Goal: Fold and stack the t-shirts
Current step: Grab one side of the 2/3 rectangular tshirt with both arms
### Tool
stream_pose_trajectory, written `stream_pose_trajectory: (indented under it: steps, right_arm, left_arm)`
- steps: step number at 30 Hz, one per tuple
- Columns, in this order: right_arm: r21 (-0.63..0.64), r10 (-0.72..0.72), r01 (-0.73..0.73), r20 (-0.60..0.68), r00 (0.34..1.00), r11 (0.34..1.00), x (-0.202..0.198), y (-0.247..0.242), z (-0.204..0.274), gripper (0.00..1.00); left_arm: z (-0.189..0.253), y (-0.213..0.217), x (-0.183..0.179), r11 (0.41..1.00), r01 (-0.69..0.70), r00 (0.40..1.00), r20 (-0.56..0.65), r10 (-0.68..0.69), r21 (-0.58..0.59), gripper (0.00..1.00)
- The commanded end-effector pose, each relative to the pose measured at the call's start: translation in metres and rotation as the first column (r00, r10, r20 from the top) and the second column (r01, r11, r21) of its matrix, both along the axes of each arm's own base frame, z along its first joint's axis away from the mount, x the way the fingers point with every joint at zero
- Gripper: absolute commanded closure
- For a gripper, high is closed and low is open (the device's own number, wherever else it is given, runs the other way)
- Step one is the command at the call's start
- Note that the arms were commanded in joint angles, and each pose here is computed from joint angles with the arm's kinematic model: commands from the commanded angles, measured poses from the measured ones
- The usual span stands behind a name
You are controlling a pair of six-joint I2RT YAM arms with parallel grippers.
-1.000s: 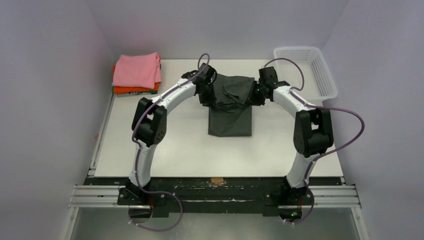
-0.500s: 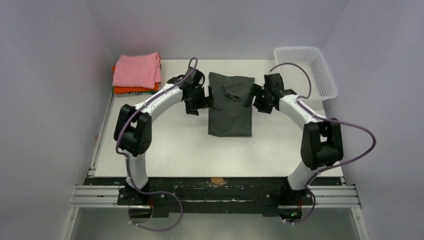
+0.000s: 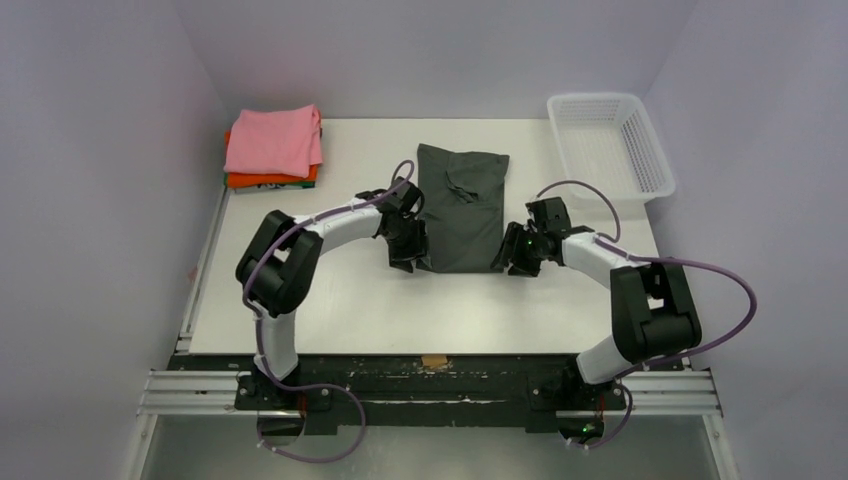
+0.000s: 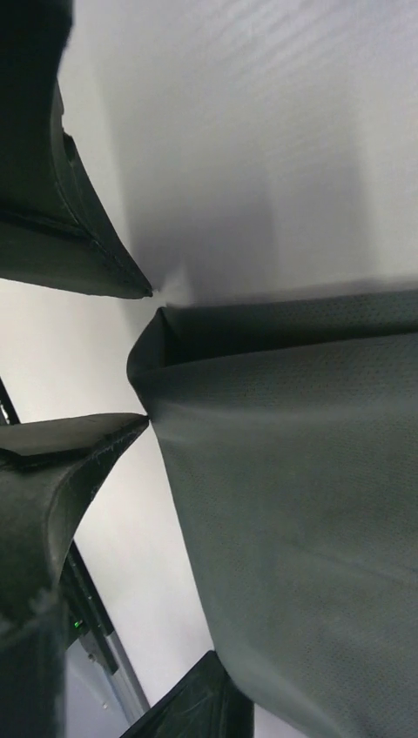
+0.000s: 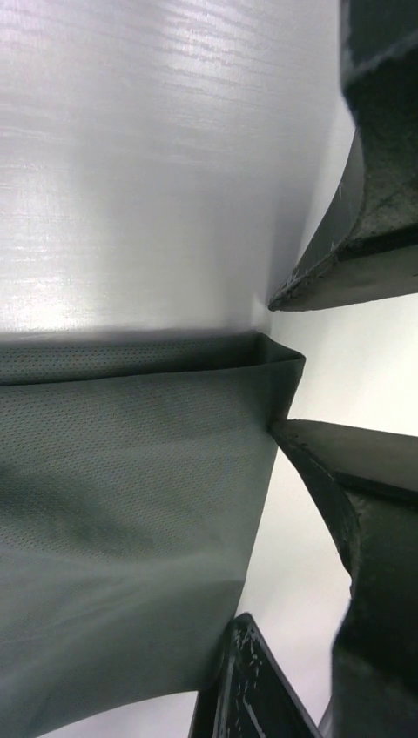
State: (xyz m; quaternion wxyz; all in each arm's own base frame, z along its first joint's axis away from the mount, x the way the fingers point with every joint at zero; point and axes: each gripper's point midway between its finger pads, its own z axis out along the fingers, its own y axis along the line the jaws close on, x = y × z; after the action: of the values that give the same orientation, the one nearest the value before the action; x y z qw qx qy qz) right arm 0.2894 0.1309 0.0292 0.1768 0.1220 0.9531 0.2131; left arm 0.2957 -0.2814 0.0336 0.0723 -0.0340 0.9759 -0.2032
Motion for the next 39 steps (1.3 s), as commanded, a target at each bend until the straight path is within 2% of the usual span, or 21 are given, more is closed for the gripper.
stream_pose_trajectory:
  steps: [1, 3, 10, 12, 13, 17, 24, 31, 34, 37, 39]
  right_arm:
    - [0.049, 0.015, -0.016, 0.021, 1.000, 0.999, 0.001, 0.008, -0.005, 0.54]
    - [0.049, 0.017, -0.018, 0.017, 1.000, 0.999, -0.001, 0.009, -0.008, 0.56]
    - [0.067, 0.042, -0.042, 0.001, 0.999, 0.997, -0.005, 0.013, -0.013, 0.73]
    - [0.075, 0.048, -0.048, 0.002, 0.999, 0.996, -0.006, 0.014, -0.012, 0.83]
    - [0.079, 0.053, -0.053, 0.002, 0.999, 0.995, -0.007, 0.015, -0.011, 0.87]
    - [0.071, 0.065, -0.066, 0.015, 0.998, 0.995, -0.010, 0.014, -0.009, 1.00]
    - [0.082, 0.119, -0.120, 0.013, 0.993, 0.989, -0.029, 0.014, -0.002, 1.00]
    - [0.140, 0.215, -0.204, -0.071, 0.974, 0.969, -0.098, 0.015, 0.011, 1.00]
    - [0.161, 0.275, -0.257, -0.102, 0.956, 0.953, -0.133, 0.018, 0.024, 1.00]
    - [0.207, 0.313, -0.293, -0.073, 0.947, 0.933, -0.157, 0.025, 0.052, 1.00]
    - [0.226, 0.302, -0.292, -0.009, 0.953, 0.929, -0.156, 0.027, 0.075, 1.00]
  left_arm:
    - [-0.013, -0.011, 0.002, 1.000, -0.009, 1.000, -0.008, 0.009, -0.014, 0.55]
    - [-0.021, -0.006, -0.001, 1.000, -0.020, 1.000, -0.020, 0.020, 0.008, 0.59]
    - [-0.034, -0.008, 0.000, 0.999, -0.035, 0.999, -0.030, 0.035, 0.007, 0.82]
    - [-0.035, -0.010, 0.002, 0.999, -0.038, 0.999, -0.025, 0.038, 0.002, 0.92]
    - [-0.036, -0.010, 0.003, 0.999, -0.038, 0.999, -0.022, 0.038, 0.004, 1.00]
    - [-0.037, -0.008, 0.003, 0.999, -0.035, 0.999, 0.001, 0.035, 0.002, 1.00]
    - [-0.027, 0.007, -0.019, 1.000, -0.012, 0.996, 0.084, 0.014, -0.021, 1.00]
    - [-0.003, 0.022, -0.089, 0.999, 0.040, 0.995, 0.093, -0.038, -0.017, 1.00]
    - [0.023, 0.028, -0.123, 0.997, 0.067, 0.992, 0.113, -0.063, -0.029, 1.00]
    - [0.052, 0.030, -0.145, 0.994, 0.085, 0.987, 0.145, -0.076, -0.061, 1.00]
    - [0.072, 0.030, -0.150, 0.990, 0.086, 0.983, 0.172, -0.067, -0.109, 1.00]
